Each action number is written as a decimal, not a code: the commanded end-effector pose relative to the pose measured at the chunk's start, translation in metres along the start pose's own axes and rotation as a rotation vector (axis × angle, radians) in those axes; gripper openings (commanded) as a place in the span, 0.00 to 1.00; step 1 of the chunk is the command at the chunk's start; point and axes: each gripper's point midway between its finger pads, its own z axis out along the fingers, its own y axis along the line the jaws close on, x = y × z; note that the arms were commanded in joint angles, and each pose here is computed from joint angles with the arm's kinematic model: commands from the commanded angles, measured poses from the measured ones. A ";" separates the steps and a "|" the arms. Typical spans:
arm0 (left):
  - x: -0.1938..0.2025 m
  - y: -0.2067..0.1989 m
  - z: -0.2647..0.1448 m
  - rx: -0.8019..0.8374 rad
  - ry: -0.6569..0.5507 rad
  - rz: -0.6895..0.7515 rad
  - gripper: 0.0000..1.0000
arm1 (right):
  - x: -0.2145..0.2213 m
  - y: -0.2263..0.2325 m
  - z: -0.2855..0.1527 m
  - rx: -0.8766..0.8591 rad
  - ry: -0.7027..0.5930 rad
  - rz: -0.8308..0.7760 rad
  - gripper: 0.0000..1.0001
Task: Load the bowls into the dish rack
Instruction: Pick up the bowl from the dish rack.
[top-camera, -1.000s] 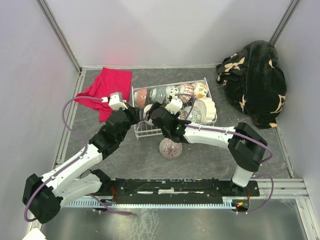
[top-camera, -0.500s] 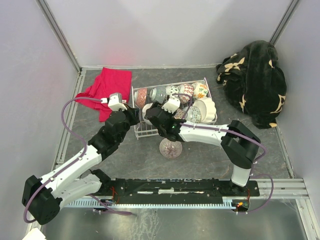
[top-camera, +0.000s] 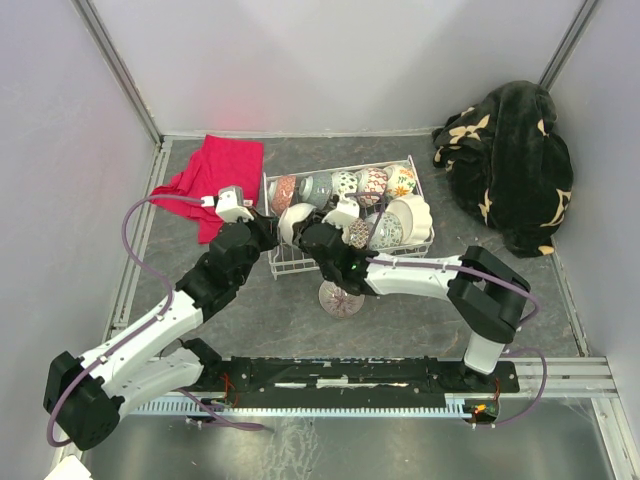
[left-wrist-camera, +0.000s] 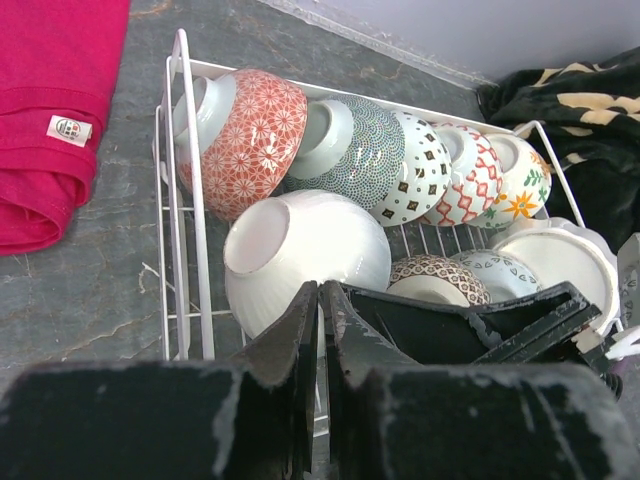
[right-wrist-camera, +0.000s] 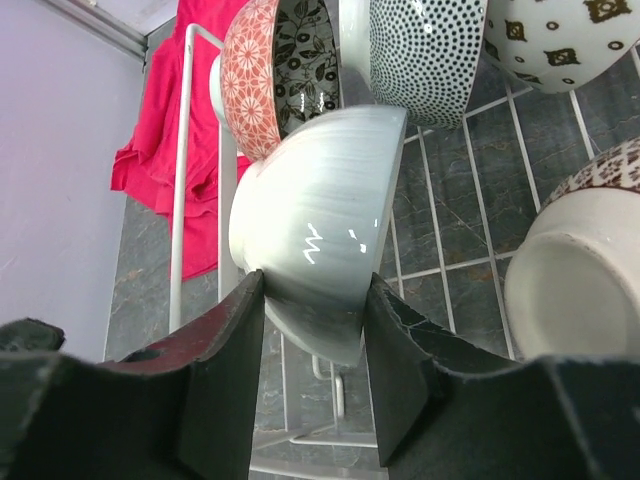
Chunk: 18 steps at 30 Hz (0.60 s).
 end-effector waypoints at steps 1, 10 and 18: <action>-0.014 0.001 -0.002 -0.009 -0.054 -0.001 0.12 | -0.010 -0.001 -0.004 -0.079 -0.039 -0.043 0.33; -0.017 0.003 -0.004 -0.012 -0.067 -0.006 0.11 | -0.022 0.034 -0.015 -0.290 -0.081 -0.013 0.02; -0.020 0.004 -0.007 -0.013 -0.079 -0.014 0.11 | -0.039 0.059 -0.033 -0.423 -0.103 0.008 0.01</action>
